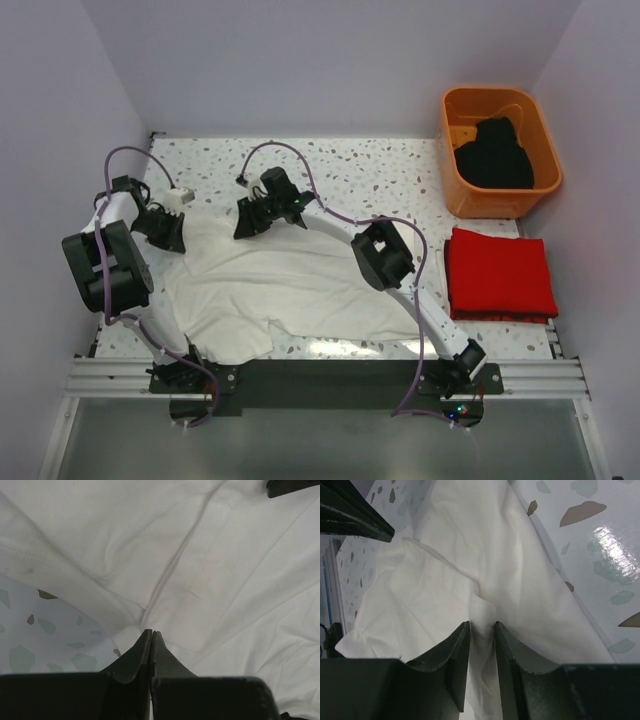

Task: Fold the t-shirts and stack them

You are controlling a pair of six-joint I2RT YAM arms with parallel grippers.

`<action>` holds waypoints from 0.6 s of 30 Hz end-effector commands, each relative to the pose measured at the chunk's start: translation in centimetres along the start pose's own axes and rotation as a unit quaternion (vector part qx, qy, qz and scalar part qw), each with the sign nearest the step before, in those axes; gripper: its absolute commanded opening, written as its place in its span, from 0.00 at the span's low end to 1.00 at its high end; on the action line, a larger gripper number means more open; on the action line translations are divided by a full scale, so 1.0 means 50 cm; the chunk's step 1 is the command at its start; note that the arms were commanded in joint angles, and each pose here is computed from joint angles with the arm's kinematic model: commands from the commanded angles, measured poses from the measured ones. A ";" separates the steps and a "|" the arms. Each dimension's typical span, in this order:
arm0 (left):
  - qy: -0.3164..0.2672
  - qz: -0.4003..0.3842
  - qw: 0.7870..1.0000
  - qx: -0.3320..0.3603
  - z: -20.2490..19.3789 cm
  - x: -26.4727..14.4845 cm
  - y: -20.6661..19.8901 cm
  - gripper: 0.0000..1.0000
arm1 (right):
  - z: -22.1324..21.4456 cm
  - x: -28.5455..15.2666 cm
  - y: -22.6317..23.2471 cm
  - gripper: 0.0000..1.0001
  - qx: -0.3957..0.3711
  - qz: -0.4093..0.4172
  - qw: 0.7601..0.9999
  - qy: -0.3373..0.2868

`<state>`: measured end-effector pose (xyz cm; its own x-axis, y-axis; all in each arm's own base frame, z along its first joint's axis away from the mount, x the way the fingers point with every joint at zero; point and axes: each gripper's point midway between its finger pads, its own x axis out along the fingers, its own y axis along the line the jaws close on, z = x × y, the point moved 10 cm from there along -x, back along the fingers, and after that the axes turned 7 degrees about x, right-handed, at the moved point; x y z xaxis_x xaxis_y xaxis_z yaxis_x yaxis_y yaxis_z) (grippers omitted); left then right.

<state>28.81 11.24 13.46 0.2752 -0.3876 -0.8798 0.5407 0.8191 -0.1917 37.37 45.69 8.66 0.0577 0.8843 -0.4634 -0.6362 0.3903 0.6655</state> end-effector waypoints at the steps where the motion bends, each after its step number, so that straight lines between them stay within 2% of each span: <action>1: -0.001 0.014 1.000 -0.007 0.004 0.000 0.008 0.05 | 0.070 -0.030 0.070 0.29 -0.043 0.024 0.997 -0.053; 2: 0.002 0.013 1.000 -0.010 0.002 0.004 0.010 0.18 | 0.072 -0.031 0.072 0.17 -0.043 0.024 0.997 -0.054; 5: 0.006 0.014 1.000 -0.017 -0.003 0.012 0.014 0.33 | 0.071 -0.030 0.071 0.01 -0.047 0.023 0.997 -0.053; 8: 0.010 0.004 1.000 -0.021 -0.006 0.022 0.015 0.37 | 0.072 -0.032 0.073 0.00 -0.049 0.026 0.997 -0.053; 16: 0.018 -0.017 0.999 -0.028 -0.018 0.045 0.016 0.36 | 0.075 -0.034 0.077 0.02 -0.052 0.033 0.997 -0.054; 18: 0.016 -0.020 0.999 -0.027 -0.016 0.046 0.016 0.20 | 0.077 -0.035 0.079 0.06 -0.054 0.035 0.996 -0.055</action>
<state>28.96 11.42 11.02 0.2109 -0.3934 -0.8948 0.5007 0.8297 -0.2468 37.37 45.69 8.66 0.0578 0.8844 -0.4631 -0.6361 0.3902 0.6657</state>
